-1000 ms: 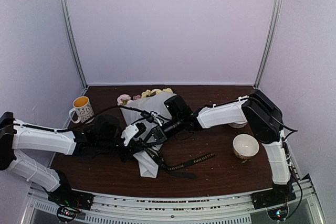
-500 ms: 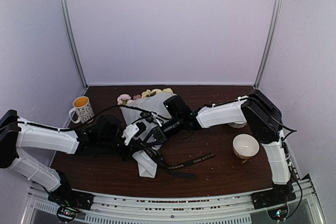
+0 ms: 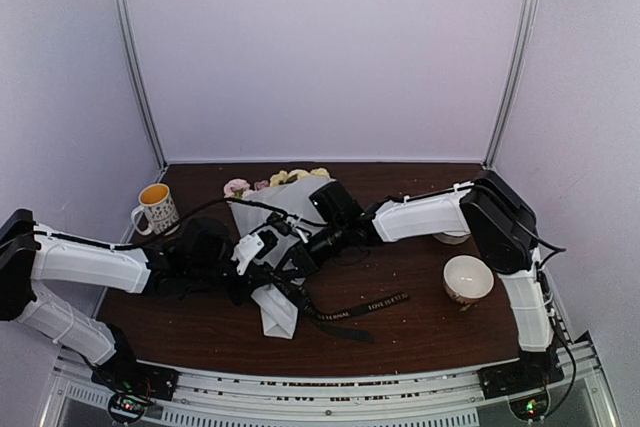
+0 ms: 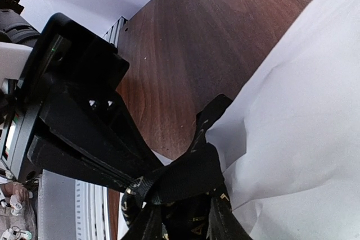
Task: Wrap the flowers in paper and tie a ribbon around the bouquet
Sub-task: Cross the half-tied ribbon over the folded bouquet.
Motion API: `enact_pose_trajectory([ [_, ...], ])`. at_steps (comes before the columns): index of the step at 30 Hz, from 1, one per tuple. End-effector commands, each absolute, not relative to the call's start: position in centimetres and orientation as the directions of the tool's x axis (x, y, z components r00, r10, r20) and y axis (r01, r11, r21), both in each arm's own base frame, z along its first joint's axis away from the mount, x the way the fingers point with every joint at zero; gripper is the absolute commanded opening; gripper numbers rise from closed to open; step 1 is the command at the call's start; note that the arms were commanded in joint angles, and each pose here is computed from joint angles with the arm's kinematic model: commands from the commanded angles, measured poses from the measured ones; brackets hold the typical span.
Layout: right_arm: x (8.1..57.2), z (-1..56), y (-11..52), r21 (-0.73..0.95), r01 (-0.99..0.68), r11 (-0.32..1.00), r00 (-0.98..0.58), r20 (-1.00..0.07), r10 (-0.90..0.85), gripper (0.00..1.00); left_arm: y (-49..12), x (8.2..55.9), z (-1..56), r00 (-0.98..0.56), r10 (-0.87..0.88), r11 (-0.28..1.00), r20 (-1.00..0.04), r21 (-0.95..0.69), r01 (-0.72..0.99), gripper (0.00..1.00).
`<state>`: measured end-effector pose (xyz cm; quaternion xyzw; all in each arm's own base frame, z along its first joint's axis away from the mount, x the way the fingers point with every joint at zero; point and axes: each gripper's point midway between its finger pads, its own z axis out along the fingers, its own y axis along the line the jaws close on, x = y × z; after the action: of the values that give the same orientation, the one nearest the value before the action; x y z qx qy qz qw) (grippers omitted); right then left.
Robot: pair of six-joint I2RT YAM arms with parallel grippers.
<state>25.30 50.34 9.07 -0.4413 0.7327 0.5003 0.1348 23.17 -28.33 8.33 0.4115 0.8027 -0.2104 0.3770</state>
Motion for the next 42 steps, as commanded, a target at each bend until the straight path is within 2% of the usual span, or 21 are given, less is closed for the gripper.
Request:
enact_pose_trajectory([
  [1,26.5,9.5,50.3,0.561,-0.812,0.164,-0.558,-0.662,-0.501,0.29,-29.3,23.9,9.9,-0.339,0.448,0.563,-0.827,-0.034,0.826,0.0],
  [8,26.9,9.7,50.3,0.545,-0.819,0.179,-0.555,-0.672,-0.491,0.29,-29.4,24.0,10.1,-0.333,0.443,0.56,-0.832,-0.034,0.828,0.0],
  [17,26.5,9.8,50.6,0.542,-0.825,0.163,-0.543,-0.678,-0.494,0.35,-29.8,24.1,10.3,-0.32,0.438,0.547,-0.84,-0.034,0.837,0.0],
  [18,26.5,9.8,50.6,0.541,-0.825,0.162,-0.543,-0.679,-0.494,0.33,-29.9,24.0,10.3,-0.317,0.438,0.541,-0.841,-0.035,0.841,0.0],
  [22,26.2,10.3,50.8,0.552,-0.822,0.143,-0.542,-0.681,-0.492,0.12,-30.1,24.0,10.5,-0.313,0.434,0.533,-0.845,-0.04,0.845,0.0],
  [25,25.9,10.7,50.7,0.554,-0.823,0.125,-0.536,-0.687,-0.491,0.03,-30.1,24.1,10.5,-0.317,0.434,0.537,-0.843,-0.041,0.843,0.0],
  [27,25.8,10.9,50.5,0.55,-0.826,0.123,-0.533,-0.69,-0.49,0.0,-29.9,24.2,10.4,-0.326,0.434,0.544,-0.84,-0.044,0.838,0.0],
  [32,25.7,11.4,50.0,0.546,-0.828,0.127,-0.532,-0.694,-0.484,0.0,-29.0,24.5,9.8,-0.349,0.451,0.578,-0.821,-0.03,0.816,0.0],
  [33,25.8,11.4,49.8,0.545,-0.828,0.132,-0.534,-0.694,-0.482,0.0,-28.8,24.6,9.7,-0.352,0.457,0.583,-0.817,-0.023,0.812,0.02],
  [38,25.9,11.4,49.2,0.533,-0.83,0.163,-0.538,-0.691,-0.482,0.0,-28.2,24.4,10.5,-0.345,0.467,0.586,-0.814,-0.007,0.81,0.29],
  [42,26.0,11.2,49.0,0.532,-0.828,0.179,-0.545,-0.685,-0.484,0.0,-27.8,24.2,12.3,-0.299,0.459,0.577,-0.837,0.025,0.816,0.37],
])
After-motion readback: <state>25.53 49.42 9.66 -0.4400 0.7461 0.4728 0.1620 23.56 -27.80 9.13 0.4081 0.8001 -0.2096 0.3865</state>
